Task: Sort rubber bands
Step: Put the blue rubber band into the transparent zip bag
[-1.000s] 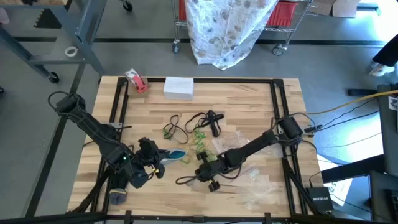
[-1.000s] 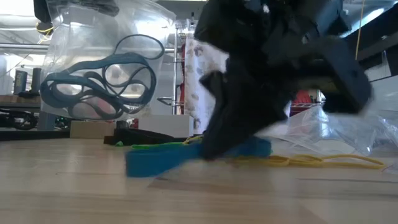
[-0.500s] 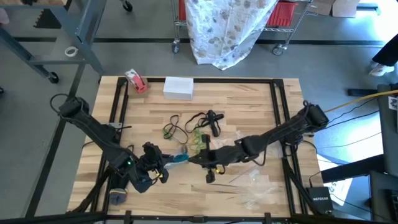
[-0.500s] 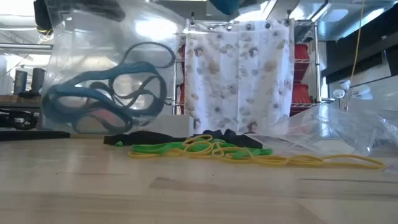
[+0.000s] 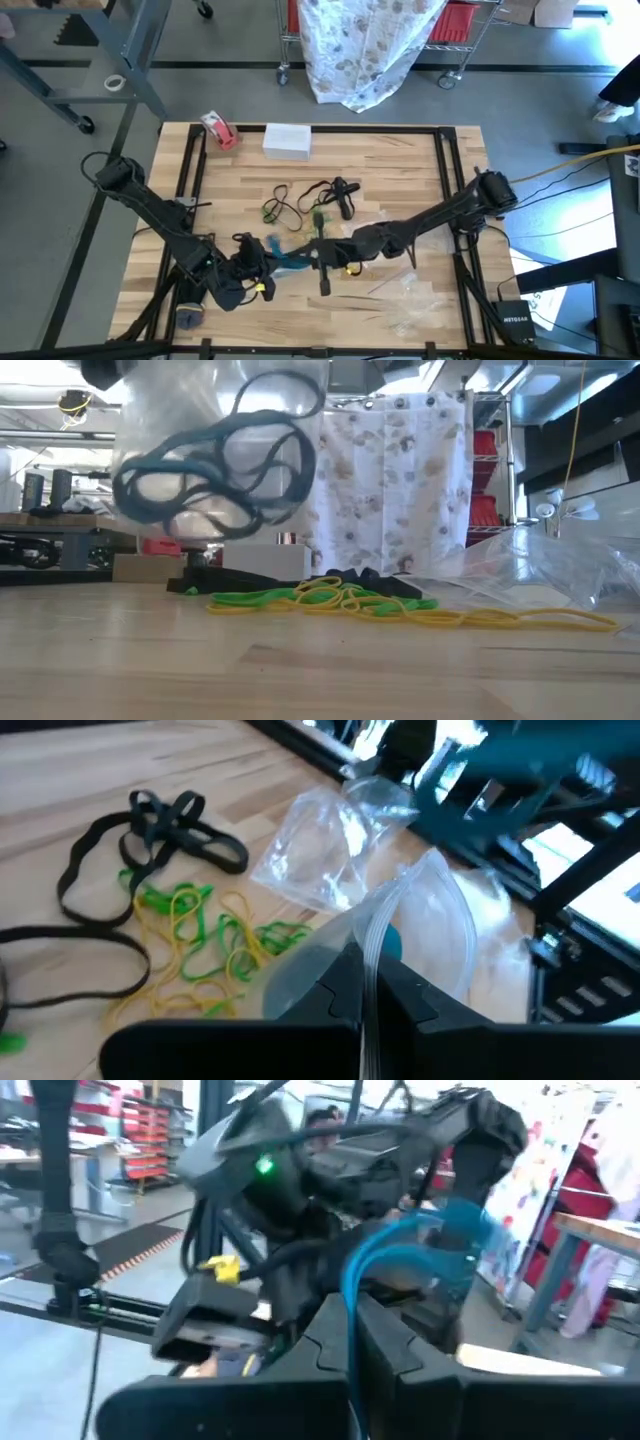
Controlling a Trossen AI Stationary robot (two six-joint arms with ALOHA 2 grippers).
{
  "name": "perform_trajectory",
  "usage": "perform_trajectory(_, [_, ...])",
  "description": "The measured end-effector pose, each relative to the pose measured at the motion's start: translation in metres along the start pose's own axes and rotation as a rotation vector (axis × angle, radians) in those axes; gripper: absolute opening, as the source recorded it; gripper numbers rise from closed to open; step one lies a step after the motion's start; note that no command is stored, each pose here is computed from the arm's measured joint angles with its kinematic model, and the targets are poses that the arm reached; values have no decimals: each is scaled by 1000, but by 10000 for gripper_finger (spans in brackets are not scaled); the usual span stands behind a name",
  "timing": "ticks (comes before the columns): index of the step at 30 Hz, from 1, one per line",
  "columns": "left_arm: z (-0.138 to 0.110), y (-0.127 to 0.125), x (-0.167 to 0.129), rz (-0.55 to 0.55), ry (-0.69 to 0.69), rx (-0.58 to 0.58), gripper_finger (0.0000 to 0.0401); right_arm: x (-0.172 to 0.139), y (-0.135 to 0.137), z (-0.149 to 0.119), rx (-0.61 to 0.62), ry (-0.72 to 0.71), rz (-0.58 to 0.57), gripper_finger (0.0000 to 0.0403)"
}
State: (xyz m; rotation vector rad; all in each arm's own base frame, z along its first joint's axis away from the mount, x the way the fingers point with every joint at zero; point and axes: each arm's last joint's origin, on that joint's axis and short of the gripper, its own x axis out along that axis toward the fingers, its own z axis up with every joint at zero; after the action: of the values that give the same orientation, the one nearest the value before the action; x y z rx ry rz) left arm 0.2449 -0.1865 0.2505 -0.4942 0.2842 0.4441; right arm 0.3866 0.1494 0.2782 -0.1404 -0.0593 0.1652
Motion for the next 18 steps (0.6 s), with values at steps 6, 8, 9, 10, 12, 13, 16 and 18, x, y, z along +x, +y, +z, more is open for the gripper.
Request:
perform_trajectory(6, [3, -3, 1, -13, -26, -20, 0, 5, 4, -11, -3, 11, 12, 1])
perform_trajectory(8, [4, -4, 1, -18, -36, -35, 0, 6, 5, -16, -5, 24, 14, 1])
perform_trajectory(9, [5, -4, 1, -20, -39, -40, 0, 7, 5, -17, -7, 31, 15, 1])
perform_trajectory(10, [5, -5, 1, -22, -43, -45, 0, 7, 5, -17, -8, 34, 16, 1])
perform_trajectory(12, [6, -6, 1, -33, -50, -63, 0, 6, 5, -18, -9, 41, 17, 1])
perform_trajectory(13, [7, -7, 1, -41, -54, -67, 0, 6, 5, -19, -12, 55, 19, 1])
perform_trajectory(16, [9, -11, 1, -62, -69, -69, 0, 6, 6, -27, -46, 136, 15, 1])
perform_trajectory(18, [10, -11, -1, -68, -71, -54, 0, 5, 6, -31, -67, 188, 13, 1])
